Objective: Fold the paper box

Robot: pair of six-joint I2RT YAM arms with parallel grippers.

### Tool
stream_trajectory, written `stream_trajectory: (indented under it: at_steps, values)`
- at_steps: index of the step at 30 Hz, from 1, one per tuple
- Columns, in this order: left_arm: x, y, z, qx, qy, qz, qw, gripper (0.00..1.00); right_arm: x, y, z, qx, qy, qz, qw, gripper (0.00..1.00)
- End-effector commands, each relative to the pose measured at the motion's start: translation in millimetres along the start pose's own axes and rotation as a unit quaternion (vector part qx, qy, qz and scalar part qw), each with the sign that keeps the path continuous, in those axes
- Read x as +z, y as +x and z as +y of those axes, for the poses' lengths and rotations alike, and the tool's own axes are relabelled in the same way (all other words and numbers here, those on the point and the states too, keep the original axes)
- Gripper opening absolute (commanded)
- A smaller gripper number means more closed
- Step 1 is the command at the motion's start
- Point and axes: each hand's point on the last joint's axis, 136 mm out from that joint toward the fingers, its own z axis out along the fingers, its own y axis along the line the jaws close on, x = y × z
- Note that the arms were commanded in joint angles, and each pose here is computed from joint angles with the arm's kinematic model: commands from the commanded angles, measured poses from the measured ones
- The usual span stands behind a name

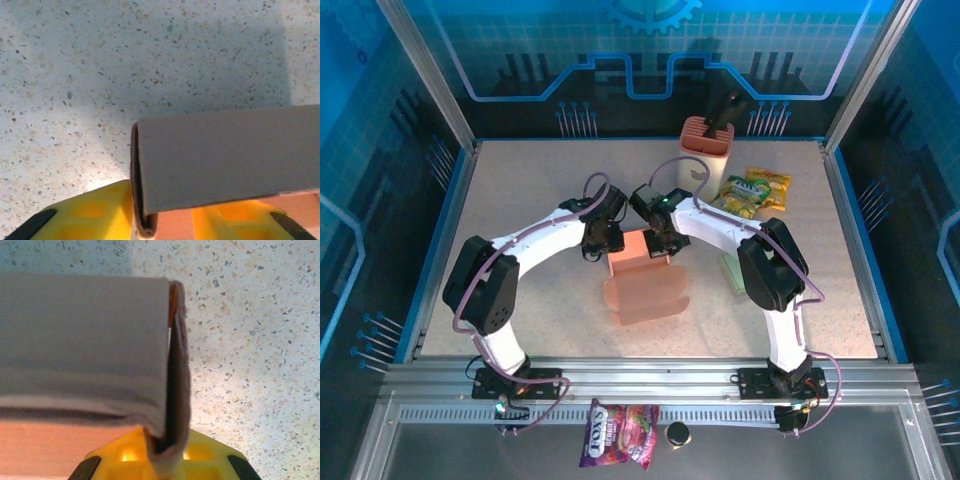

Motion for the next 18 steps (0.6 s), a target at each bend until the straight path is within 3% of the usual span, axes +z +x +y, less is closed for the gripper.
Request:
stream_trajectory:
  at_steps: [1, 13, 18]
  values:
    - [2.2, -10.0, 6.4, 0.012, -0.026, -0.015, 0.999, 0.3, 1.4, 7.6, 2.4, -0.004, 0.005, 0.01, 1.0, 0.0]
    - [10.8, -4.2, 15.3, 0.011, -0.091, -0.03, 0.995, 0.01, 1.0, 6.2, 3.5, -0.003, 0.002, 0.01, 1.0, 0.0]
    - [16.2, 3.7, 17.8, 0.001, -0.103, -0.022, 0.994, 0.0, 0.6, 5.7, 4.9, -0.004, 0.001, 0.009, 1.0, 0.0]
